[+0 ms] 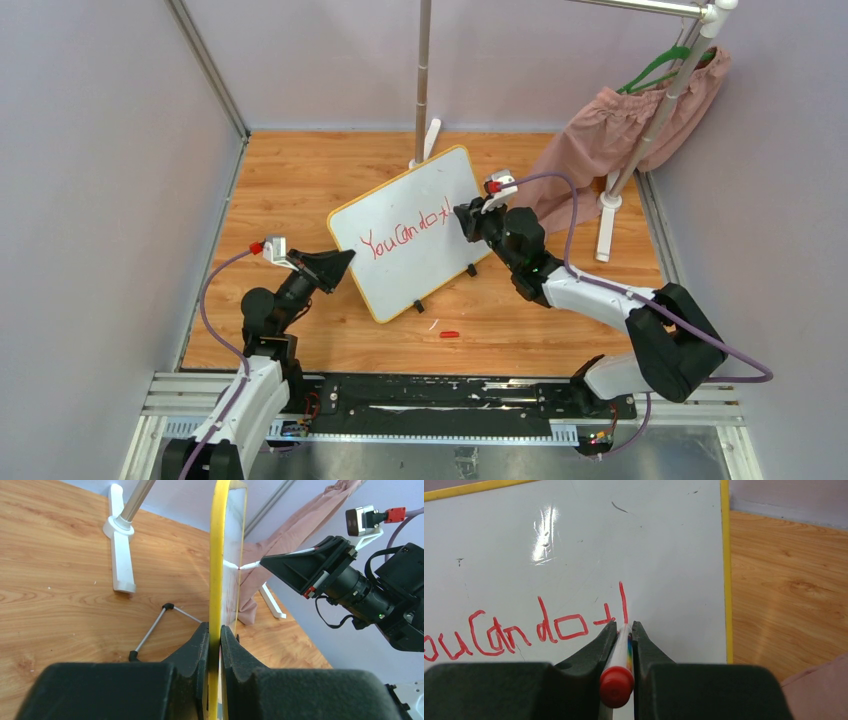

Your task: Write a sentence on the whiteboard

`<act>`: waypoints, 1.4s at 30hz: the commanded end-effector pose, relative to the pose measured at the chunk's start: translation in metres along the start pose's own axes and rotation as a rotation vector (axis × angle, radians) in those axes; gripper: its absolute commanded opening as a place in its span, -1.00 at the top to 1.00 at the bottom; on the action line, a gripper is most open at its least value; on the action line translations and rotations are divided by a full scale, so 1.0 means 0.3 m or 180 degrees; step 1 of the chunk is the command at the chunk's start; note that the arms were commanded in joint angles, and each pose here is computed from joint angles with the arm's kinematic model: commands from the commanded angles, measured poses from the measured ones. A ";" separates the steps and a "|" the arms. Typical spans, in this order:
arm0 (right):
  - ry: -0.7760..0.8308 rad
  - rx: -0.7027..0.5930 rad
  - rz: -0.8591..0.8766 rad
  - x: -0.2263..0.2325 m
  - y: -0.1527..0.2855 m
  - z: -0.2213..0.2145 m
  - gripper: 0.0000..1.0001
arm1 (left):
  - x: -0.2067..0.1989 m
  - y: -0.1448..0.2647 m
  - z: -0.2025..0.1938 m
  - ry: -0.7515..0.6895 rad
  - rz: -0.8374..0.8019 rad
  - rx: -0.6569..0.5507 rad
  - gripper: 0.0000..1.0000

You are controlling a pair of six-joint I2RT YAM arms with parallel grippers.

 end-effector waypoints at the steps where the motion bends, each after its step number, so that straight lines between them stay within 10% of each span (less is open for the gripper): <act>1: -0.0032 0.0018 0.0008 -0.006 0.011 -0.006 1.00 | 0.128 0.093 -0.175 0.0126 0.0363 0.0323 1.00; 42: 0.0043 -0.0214 -0.0110 -0.054 -0.013 0.109 1.00 | 0.129 0.093 -0.176 0.0129 0.0367 0.0327 1.00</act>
Point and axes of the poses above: each gripper's point midway between its finger pads, its own y axis back along the fingers, its own x axis along the line the jaws close on, z = x × y, the point moved 4 cm from there along y, back along the fingers, and after that the axes turned 7 degrees about y, right-handed, at the moved point
